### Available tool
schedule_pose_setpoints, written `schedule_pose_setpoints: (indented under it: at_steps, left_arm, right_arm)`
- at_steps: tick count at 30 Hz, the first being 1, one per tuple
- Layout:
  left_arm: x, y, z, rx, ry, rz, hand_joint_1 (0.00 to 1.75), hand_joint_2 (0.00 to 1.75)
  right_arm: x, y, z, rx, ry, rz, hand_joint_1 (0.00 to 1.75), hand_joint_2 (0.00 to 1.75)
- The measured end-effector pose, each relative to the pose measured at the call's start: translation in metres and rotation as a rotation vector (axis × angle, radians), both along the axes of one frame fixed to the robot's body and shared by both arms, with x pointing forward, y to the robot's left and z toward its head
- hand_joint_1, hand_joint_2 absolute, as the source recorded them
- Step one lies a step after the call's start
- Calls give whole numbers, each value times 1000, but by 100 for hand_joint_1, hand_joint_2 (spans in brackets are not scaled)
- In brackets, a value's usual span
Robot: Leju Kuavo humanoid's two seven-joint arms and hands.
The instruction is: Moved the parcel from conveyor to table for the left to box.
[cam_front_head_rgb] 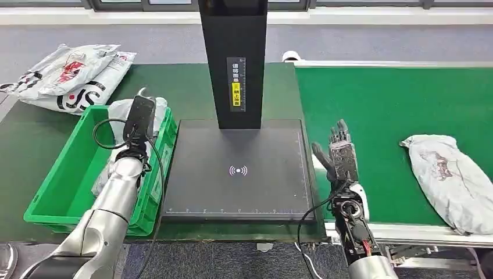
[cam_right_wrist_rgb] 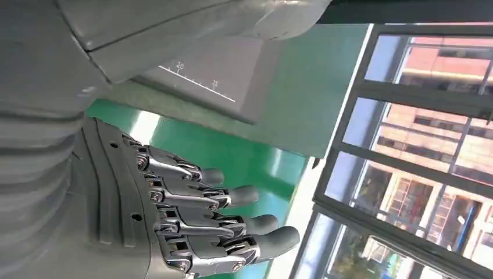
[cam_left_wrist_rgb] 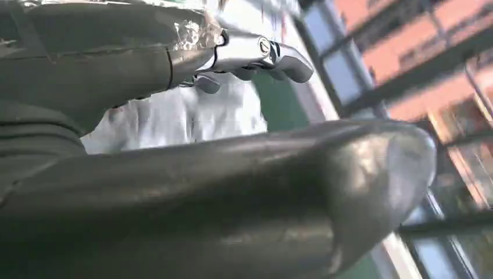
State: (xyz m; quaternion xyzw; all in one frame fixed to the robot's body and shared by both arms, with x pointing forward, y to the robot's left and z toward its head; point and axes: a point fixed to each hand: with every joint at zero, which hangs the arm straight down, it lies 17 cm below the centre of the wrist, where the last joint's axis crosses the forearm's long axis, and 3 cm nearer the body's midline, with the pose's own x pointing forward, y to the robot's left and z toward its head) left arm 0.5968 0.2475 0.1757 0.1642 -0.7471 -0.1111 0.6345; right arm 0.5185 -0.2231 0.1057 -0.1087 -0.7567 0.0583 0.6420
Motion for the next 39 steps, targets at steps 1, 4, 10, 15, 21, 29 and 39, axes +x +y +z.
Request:
schedule_pose_setpoints:
  at_steps: [1, 4, 10, 15, 21, 29, 39]
  left_arm:
    - [-2, -9, -1, -41, 0, -48, 0, 175]
    - [-15, -45, 2, -184, -39, -215, 0, 175]
    - [-53, -108, 0, -428, -86, -428, 0, 175]
    - [-66, -147, -13, -476, -52, -461, 0, 175]
    - [-73, -173, -34, -363, -10, -438, 0, 175]
    - [-78, -184, -48, -318, 17, -432, 0, 175]
    - [-79, -182, -60, -315, 46, -404, 0, 175]
  right_arm:
    - [1, -1, 1, -10, -3, -3, 0, 0]
    - [6, -3, 4, -46, -10, -18, 0, 175]
    - [15, -5, 4, -80, -5, -15, 0, 175]
    - [20, -17, -2, -143, 3, -53, 0, 175]
    - [14, -75, -17, -366, 34, -260, 0, 175]
    - [-2, -153, -32, -896, 138, -440, 0, 175]
    - [-27, -212, -50, -1111, 284, -566, 0, 175]
